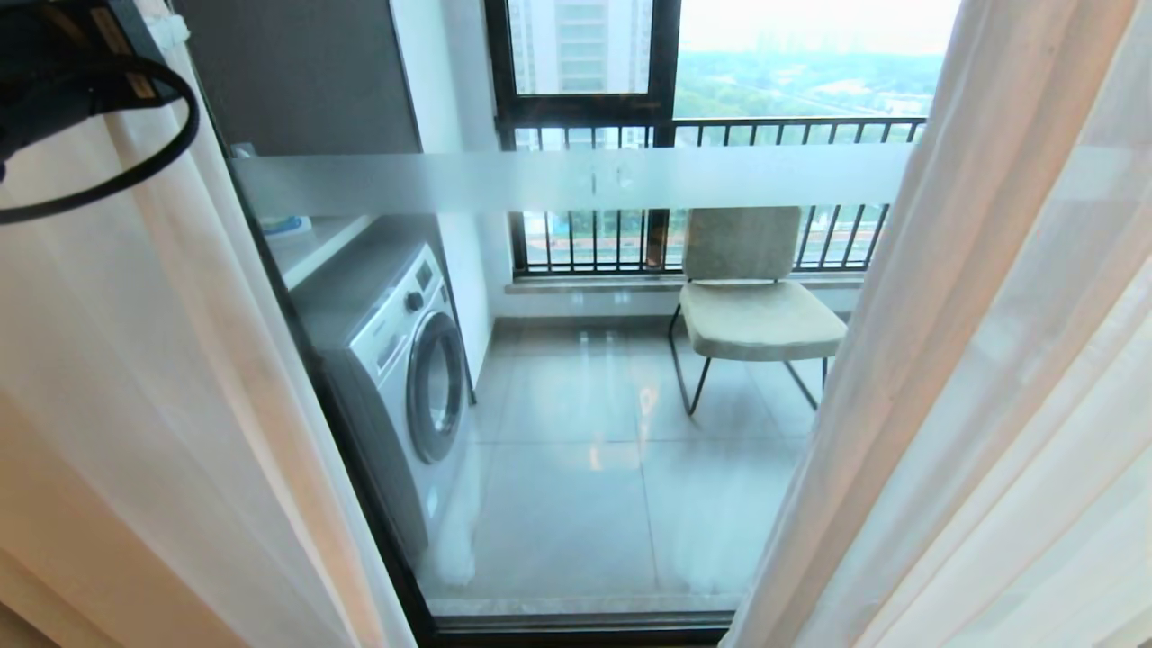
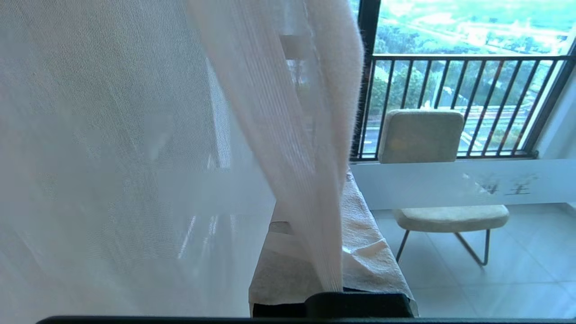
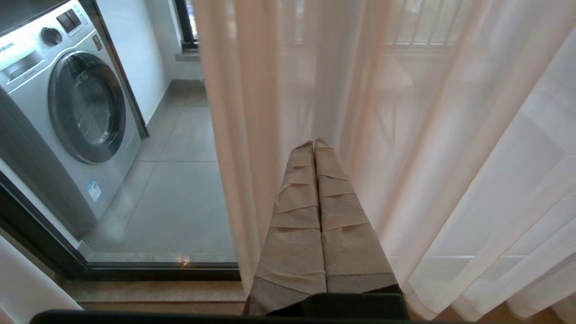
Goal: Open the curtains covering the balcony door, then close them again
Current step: Close the inner curtains on both sides
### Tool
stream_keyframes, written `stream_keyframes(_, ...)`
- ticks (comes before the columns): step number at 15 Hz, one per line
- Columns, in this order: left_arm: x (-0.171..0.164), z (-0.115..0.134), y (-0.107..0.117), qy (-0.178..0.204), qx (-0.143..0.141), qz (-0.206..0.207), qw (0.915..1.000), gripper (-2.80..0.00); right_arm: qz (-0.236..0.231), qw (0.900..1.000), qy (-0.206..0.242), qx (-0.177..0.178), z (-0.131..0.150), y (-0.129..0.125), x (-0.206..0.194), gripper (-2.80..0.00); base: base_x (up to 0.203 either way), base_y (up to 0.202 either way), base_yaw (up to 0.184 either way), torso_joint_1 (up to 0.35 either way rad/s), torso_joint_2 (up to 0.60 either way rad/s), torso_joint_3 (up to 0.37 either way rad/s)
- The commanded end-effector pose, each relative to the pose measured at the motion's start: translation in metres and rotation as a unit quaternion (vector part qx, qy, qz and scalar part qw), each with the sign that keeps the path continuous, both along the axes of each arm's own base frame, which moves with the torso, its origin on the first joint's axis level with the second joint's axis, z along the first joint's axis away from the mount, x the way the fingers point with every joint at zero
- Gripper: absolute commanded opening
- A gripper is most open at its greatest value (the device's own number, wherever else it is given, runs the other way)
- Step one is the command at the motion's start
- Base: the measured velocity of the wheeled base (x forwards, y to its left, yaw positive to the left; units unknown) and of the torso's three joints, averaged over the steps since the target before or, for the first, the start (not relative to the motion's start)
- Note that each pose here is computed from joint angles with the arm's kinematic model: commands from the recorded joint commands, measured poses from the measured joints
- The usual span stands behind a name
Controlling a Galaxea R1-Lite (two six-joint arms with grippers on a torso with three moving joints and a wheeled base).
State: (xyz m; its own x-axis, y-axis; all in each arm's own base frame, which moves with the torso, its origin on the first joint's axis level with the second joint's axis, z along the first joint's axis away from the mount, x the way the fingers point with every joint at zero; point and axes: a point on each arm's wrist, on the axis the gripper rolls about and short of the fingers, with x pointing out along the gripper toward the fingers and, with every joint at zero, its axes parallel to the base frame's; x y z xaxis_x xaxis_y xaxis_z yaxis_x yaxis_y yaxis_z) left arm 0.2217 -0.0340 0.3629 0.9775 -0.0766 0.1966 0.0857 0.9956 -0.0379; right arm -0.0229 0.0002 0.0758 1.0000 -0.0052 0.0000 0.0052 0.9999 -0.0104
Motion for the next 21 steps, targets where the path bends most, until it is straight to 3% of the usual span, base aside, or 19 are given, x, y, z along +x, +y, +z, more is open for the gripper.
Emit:
stream_keyframes(1, -0.0004, 0.0002, -0.0005, -0.001, -0.001, -0.001, 1.0000, -2.80, 0.000, 1.000, 0.001, 0.000, 0.0000, 0.0000, 0.0001, -2.80, 0.000, -0.190, 0.000, 0.003, 0.00, -0.001)
stream_keyframes(21, -0.0023, -0.0002, -0.0005, -0.001, 0.000, -0.002, 1.0000, -2.80, 0.000, 1.000, 0.001, 0.000, 0.0000, 0.0000, 0.0001, -2.80, 0.000, -0.191, 0.002, 0.003, 0.00, 0.002)
